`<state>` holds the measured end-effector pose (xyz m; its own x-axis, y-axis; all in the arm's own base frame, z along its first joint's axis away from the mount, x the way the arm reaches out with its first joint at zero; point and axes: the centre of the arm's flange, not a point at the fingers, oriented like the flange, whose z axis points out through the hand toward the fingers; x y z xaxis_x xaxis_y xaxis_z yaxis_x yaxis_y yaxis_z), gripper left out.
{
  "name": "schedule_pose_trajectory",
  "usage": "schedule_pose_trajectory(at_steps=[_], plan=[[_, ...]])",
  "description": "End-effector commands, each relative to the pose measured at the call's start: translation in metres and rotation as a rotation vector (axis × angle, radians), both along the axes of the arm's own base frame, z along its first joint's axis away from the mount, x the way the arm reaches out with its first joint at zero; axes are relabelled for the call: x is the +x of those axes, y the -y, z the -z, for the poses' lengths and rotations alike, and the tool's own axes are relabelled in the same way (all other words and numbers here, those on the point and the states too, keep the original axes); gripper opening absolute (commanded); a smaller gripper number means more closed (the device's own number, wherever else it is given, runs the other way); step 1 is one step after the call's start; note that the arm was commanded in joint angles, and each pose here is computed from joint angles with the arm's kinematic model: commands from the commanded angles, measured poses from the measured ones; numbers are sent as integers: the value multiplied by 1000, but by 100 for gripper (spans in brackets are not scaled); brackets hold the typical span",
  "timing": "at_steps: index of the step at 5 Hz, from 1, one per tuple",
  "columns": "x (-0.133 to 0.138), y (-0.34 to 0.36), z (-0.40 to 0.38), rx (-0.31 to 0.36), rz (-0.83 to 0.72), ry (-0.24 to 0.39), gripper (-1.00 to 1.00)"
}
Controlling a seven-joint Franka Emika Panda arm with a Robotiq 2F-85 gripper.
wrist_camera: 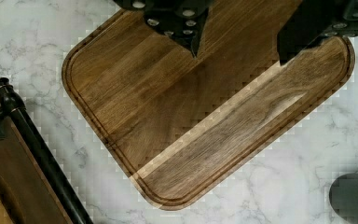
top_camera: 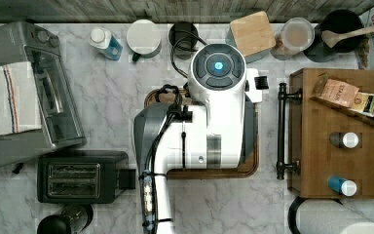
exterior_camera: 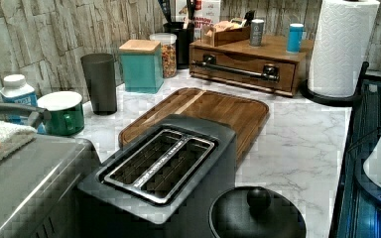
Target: Open the drawer.
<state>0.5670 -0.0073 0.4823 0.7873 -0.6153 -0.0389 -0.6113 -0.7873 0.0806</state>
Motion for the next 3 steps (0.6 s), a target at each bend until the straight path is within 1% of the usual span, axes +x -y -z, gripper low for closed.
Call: schedule_pose_trajectory(at_steps=[1, 2, 3], plan=[[0, -1, 0, -4, -5, 0, 100], [0, -1, 0, -4, -5, 0, 100], [-18, 4, 15, -31, -152, 32, 100]])
